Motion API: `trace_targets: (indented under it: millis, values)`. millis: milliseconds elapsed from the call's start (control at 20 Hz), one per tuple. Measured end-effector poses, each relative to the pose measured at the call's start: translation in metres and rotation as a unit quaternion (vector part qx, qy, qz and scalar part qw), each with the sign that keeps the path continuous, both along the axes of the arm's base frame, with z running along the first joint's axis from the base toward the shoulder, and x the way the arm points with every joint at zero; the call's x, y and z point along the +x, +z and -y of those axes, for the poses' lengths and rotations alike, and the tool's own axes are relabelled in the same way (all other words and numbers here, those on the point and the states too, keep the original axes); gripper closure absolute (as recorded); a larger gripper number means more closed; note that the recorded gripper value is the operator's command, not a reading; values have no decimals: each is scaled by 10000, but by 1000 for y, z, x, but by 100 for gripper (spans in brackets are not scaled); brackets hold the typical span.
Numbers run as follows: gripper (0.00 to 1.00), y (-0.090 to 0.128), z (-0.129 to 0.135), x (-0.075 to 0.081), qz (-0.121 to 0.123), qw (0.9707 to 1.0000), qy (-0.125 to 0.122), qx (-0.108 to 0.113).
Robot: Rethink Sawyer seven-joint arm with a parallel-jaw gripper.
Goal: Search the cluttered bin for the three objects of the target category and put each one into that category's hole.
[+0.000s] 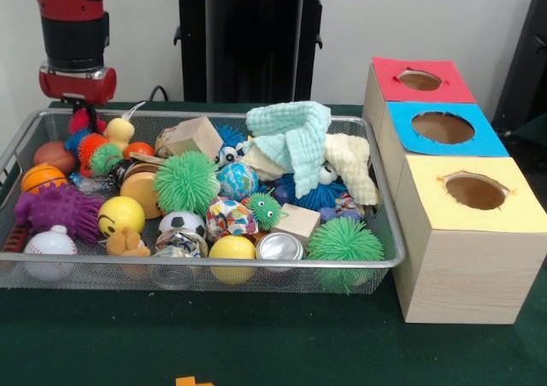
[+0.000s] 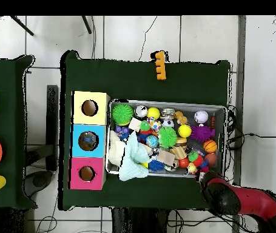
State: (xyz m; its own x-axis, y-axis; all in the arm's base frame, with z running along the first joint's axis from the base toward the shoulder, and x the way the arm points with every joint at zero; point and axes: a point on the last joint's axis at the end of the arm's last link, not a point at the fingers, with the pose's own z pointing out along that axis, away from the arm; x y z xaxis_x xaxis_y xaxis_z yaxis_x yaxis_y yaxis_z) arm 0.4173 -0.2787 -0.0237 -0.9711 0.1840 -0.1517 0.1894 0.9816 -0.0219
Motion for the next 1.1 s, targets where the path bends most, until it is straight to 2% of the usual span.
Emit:
trace_targets:
  millis: [250, 600, 850, 950, 1100]
  values:
    - [100, 0, 1, 0, -20, 10000, -24, 20]
    - [100, 15, 6, 3, -150, 9996, -230, 93]
    - [100, 35, 10, 9, -448, 9980, -418, 123]
    - [100, 49, 15, 11, -655, 9965, -511, 102]
    - [100, 65, 21, 14, -818, 9948, -596, 69]
